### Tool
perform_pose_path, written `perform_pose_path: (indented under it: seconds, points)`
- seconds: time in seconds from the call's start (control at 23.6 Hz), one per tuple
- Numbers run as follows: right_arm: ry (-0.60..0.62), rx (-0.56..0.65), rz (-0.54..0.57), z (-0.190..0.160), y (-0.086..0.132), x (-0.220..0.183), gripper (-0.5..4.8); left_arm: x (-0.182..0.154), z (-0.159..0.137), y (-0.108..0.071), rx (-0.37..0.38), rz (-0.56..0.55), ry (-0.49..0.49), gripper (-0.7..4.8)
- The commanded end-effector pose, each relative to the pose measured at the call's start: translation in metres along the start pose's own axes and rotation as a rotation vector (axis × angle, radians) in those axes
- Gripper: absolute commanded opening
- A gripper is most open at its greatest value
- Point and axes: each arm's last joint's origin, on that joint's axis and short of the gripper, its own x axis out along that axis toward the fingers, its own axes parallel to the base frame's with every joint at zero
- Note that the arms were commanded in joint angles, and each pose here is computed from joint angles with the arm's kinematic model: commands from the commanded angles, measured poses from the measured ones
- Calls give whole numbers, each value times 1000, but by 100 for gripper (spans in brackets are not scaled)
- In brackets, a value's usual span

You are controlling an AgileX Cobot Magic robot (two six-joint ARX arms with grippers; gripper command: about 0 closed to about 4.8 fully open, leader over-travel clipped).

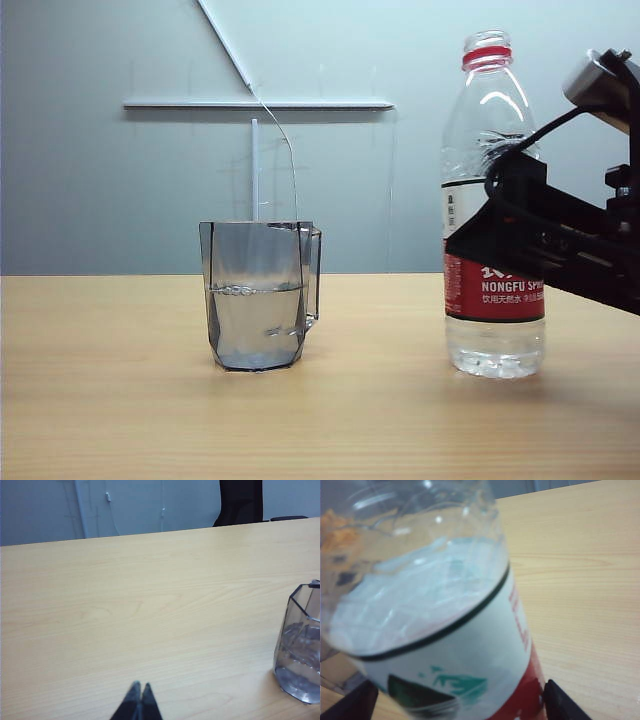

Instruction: Pick up the mineral water bottle on the table and pour water into the mug until it's half full.

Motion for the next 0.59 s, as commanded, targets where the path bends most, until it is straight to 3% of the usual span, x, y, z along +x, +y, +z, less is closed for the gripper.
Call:
perform_pose_path:
  seconds: [0.04,0.59]
  points:
    - [-28,11,-10,3,0,-1,479,0,2,0,-4,-2,-14,-2]
    - [-18,7,-31,1,2,-3,479,0,2,0,-4,-1,-14,-2]
